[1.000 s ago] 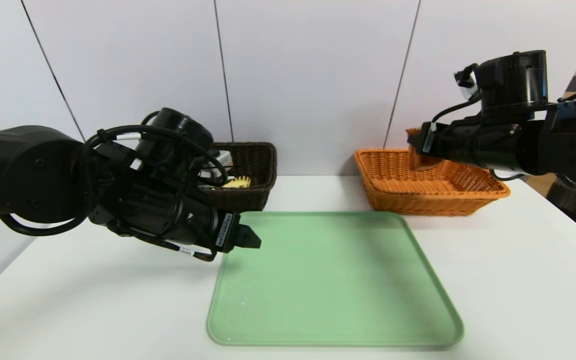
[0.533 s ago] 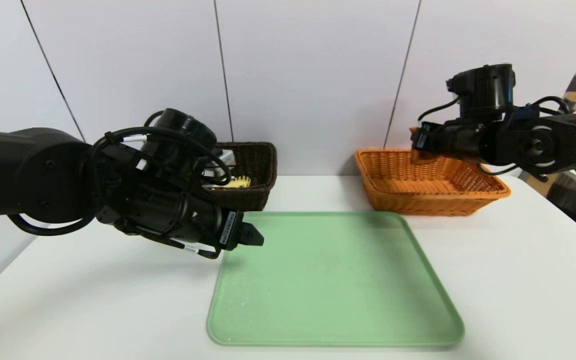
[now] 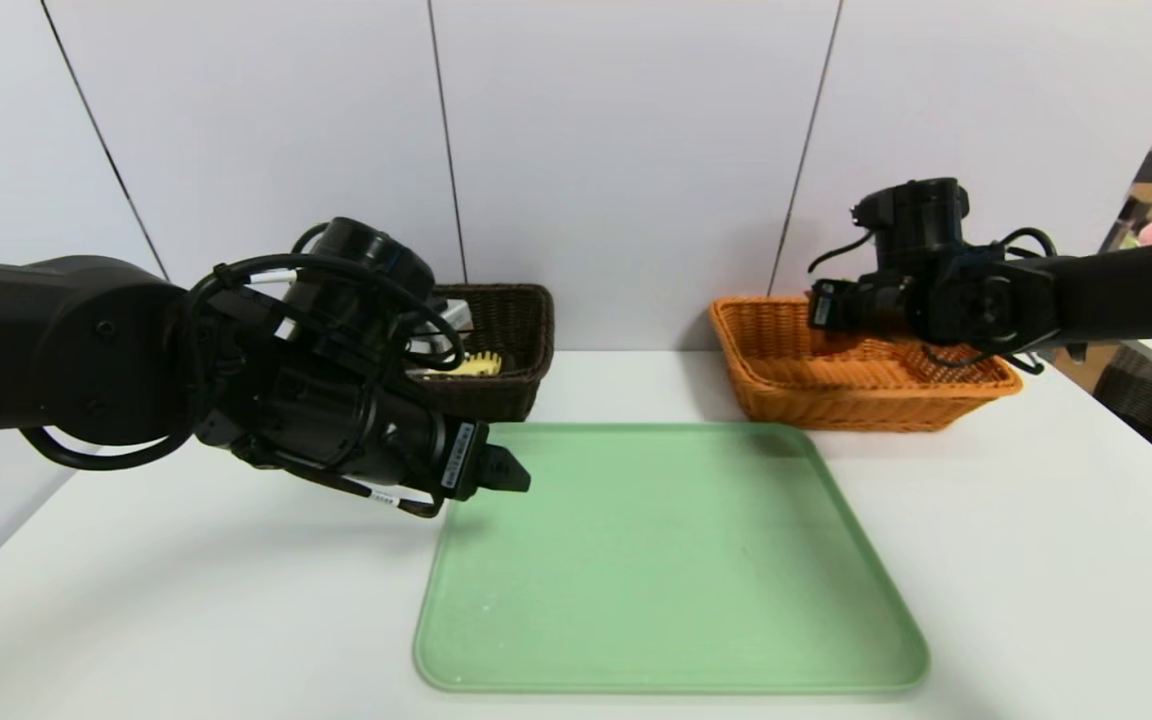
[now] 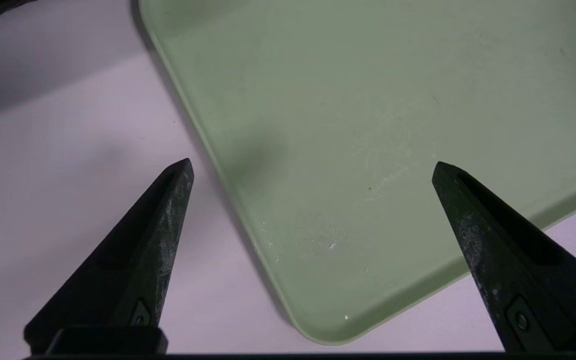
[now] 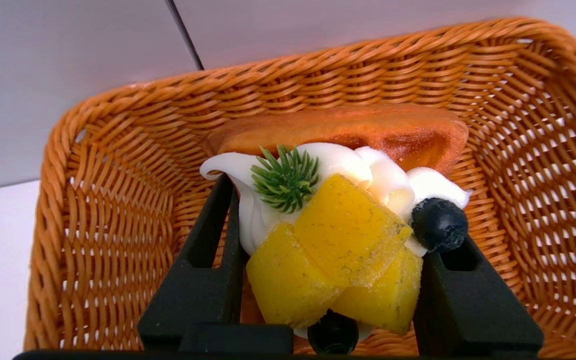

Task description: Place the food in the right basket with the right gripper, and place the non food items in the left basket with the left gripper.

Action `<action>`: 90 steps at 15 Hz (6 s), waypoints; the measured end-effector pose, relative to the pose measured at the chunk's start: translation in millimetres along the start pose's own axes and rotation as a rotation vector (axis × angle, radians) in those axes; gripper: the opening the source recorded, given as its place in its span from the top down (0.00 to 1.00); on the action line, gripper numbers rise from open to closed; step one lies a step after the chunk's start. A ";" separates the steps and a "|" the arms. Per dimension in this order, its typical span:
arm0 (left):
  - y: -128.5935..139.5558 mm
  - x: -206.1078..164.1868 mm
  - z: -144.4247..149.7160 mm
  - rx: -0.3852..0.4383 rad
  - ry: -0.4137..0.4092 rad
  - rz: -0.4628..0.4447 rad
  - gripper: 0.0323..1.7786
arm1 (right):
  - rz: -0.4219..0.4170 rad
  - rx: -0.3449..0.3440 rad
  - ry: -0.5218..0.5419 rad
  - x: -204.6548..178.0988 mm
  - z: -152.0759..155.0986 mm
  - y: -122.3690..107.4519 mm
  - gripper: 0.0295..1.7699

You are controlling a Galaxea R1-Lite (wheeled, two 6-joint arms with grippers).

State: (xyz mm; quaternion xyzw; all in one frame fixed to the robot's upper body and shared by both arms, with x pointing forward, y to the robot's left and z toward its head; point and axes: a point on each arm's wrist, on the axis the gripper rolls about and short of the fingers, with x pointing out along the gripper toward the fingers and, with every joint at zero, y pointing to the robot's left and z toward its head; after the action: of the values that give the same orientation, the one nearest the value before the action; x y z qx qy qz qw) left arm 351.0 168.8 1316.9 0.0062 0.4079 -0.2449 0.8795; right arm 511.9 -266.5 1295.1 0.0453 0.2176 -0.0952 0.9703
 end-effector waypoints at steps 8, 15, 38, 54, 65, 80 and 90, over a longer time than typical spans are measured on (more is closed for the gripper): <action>-0.1 1.0 -1.6 -0.002 0.010 -0.012 0.05 | -0.016 -0.023 0.024 18.1 -3.1 -2.4 0.37; -0.1 2.0 0.3 0.001 0.005 -0.008 0.05 | -0.010 -0.024 0.029 20.7 -0.6 -0.7 0.17; 5.9 -146.7 -21.2 -0.052 -0.280 0.341 0.05 | 0.129 -0.102 0.057 -239.9 -13.3 -53.1 0.04; 45.4 -207.2 -205.1 -0.272 -0.311 0.770 0.05 | 0.084 -0.070 -0.119 -396.8 -112.1 -163.6 0.04; 39.8 -208.7 -269.0 -0.333 -0.449 0.816 0.05 | -0.015 -0.105 -0.267 -449.0 -187.4 -177.1 0.04; 35.7 -158.6 -322.9 0.109 -0.677 0.677 0.05 | -0.011 -0.067 -0.418 -402.2 -238.1 -175.7 0.04; 44.5 -129.7 -326.7 0.162 -0.761 0.518 0.05 | 0.115 -0.145 -0.540 -340.5 -264.3 -165.5 0.04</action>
State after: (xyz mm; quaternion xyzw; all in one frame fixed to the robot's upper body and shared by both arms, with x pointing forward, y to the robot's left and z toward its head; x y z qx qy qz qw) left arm 65.9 332.1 1184.0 0.0863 0.0208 -0.0334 0.9955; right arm 66.7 -338.0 1196.0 -0.0388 -0.0456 -0.0331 0.9977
